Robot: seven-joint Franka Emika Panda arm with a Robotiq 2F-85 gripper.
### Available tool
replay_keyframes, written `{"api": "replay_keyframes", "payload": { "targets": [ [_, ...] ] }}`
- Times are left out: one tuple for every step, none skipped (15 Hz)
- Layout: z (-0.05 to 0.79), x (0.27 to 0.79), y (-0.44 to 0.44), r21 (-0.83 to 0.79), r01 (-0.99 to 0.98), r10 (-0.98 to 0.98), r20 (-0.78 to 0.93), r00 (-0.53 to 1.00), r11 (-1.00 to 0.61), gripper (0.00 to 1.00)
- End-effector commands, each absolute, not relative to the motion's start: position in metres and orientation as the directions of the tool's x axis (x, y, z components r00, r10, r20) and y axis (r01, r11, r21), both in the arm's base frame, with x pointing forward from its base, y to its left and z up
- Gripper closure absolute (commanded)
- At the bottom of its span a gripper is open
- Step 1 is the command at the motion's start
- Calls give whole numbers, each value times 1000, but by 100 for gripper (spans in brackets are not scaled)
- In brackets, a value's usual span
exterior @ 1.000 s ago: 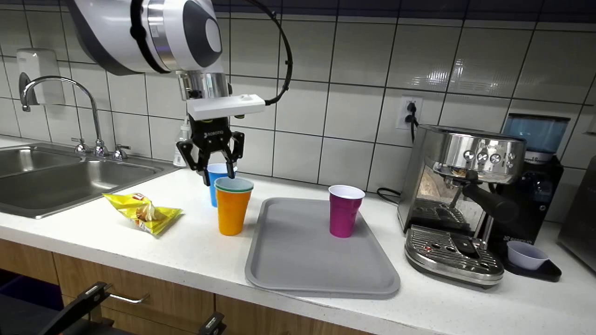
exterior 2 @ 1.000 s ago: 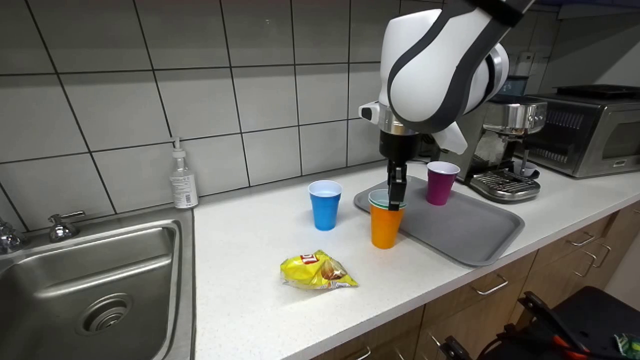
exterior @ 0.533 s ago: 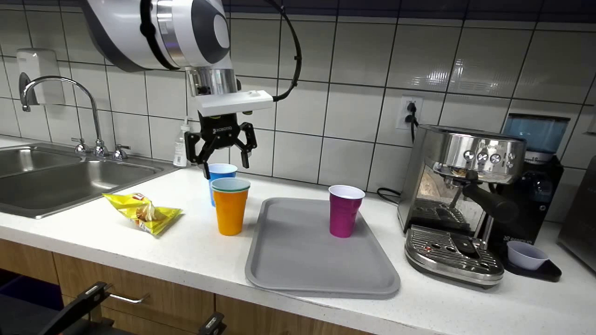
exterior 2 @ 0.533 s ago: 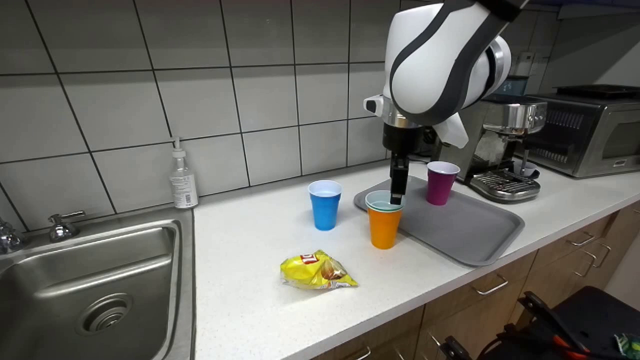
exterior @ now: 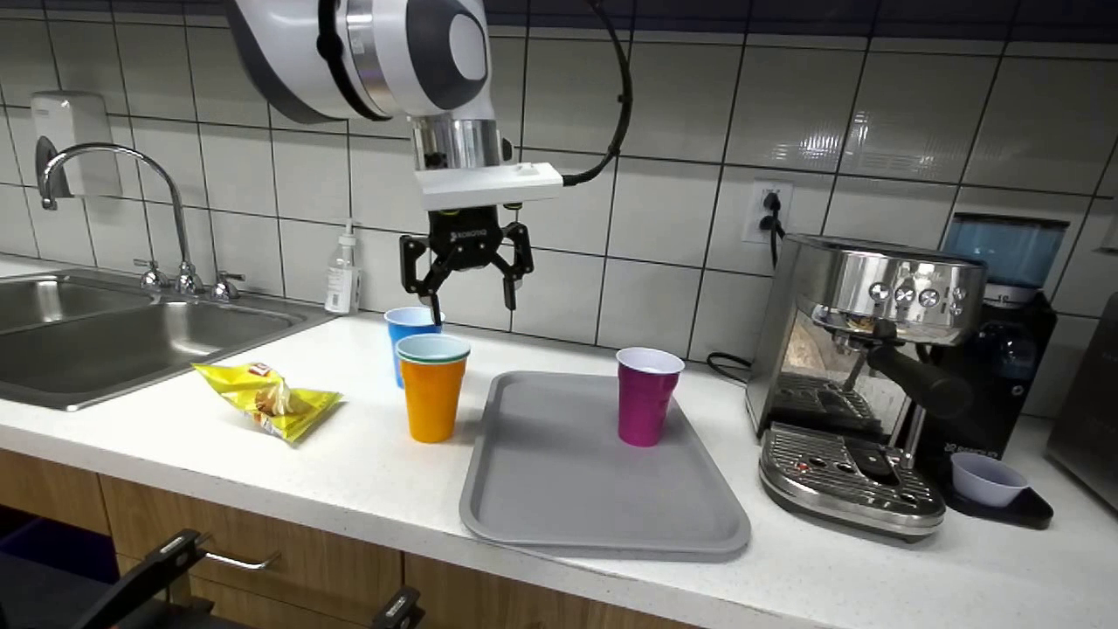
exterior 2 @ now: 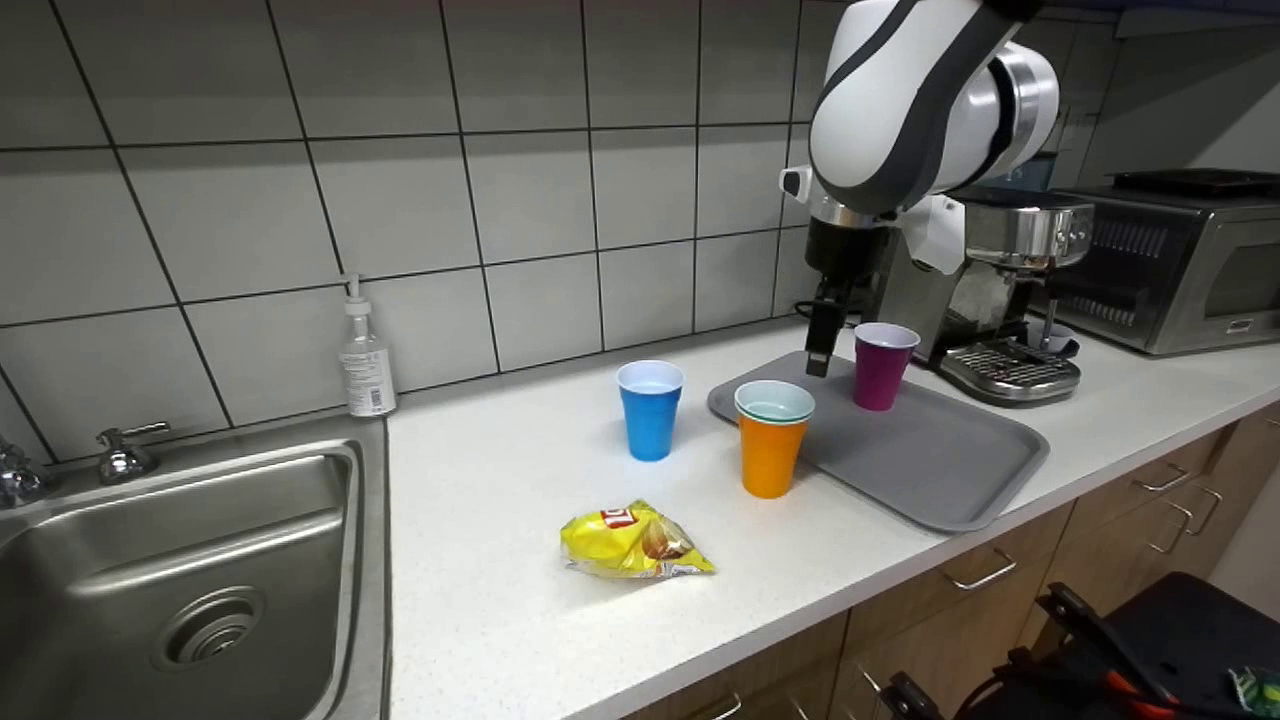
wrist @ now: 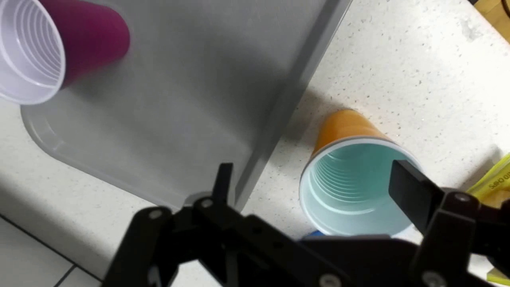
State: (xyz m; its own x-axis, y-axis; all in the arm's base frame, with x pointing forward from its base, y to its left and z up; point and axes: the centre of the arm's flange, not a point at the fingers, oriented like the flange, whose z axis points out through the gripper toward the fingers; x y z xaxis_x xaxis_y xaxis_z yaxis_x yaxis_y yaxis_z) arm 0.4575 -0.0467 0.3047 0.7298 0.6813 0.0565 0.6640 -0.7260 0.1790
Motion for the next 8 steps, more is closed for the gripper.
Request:
{"api": "replay_keyframes", "payload": {
  "targets": [
    [320,466,-68,162,580,595,63,801,-798,0],
    [322,468,-73,153,551,565,66,822,-820,0],
    [323,470,-78,150,527,541,72,838,-837,0],
    [325,472,-84,142,505,518,77,852,-851,0],
    [327,473,-87,135,484,496,80,865,-865,0],
    [329,474,-92,122,461,472,84,878,-879,0],
    [331,475,-95,107,444,453,85,888,-890,0],
    [322,466,-87,133,489,502,91,860,-862,0]
  ]
}}
